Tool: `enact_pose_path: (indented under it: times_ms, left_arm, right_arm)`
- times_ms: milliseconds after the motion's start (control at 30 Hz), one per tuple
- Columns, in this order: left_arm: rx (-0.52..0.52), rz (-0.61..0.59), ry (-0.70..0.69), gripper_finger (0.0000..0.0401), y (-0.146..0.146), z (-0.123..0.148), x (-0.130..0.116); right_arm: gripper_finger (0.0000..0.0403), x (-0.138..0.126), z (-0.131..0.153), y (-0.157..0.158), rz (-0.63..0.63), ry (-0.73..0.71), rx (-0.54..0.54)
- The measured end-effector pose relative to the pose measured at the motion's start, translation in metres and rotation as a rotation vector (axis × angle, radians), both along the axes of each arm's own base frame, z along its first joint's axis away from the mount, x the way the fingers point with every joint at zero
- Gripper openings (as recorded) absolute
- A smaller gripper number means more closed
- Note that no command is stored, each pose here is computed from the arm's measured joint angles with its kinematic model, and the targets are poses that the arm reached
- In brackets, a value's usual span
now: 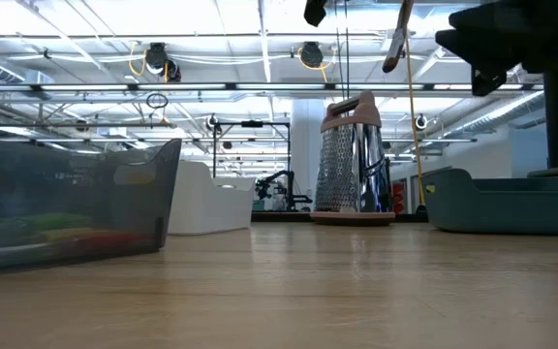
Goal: Pick & Place Kitchen Items
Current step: Put the brown spoon into the blue bin
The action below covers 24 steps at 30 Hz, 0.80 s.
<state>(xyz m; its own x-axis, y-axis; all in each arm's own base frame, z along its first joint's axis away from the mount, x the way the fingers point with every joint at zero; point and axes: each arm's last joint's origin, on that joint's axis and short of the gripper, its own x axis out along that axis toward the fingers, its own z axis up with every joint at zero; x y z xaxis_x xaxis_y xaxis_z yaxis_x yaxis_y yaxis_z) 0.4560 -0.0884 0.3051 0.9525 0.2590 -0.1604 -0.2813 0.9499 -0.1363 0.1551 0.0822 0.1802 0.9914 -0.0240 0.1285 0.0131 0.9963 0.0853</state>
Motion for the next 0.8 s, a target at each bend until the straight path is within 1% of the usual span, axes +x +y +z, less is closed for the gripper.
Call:
enact_pose_path:
  times_ms: [133,467,500,667,800]
  left_arm:
    - [0.005,0.042,-0.019,0.0021,-0.001,0.002,-0.001]
    - [0.004,0.047,-0.041,0.0021,-0.001,0.004,0.000]
    - [0.004,0.047,-0.041,0.0021,-0.001,0.004,0.000]
    - [0.006,0.049,-0.040,0.0021,-0.001,0.004,0.000]
    - [0.006,0.049,-0.039,0.0021,-0.001,0.004,0.000]
  right_arm:
    - [0.0116,0.005,0.004,0.000,-0.015,-0.017,0.006]
    - [0.0116,0.014,0.005,-0.007,-0.074,-0.083,0.047]
    - [0.0116,0.015,0.005,-0.008,-0.068,-0.091,0.054]
    - [0.0116,0.020,0.007,-0.011,0.038,-0.138,0.104]
    - [0.0116,0.023,0.005,-0.017,0.003,-0.132,0.105]
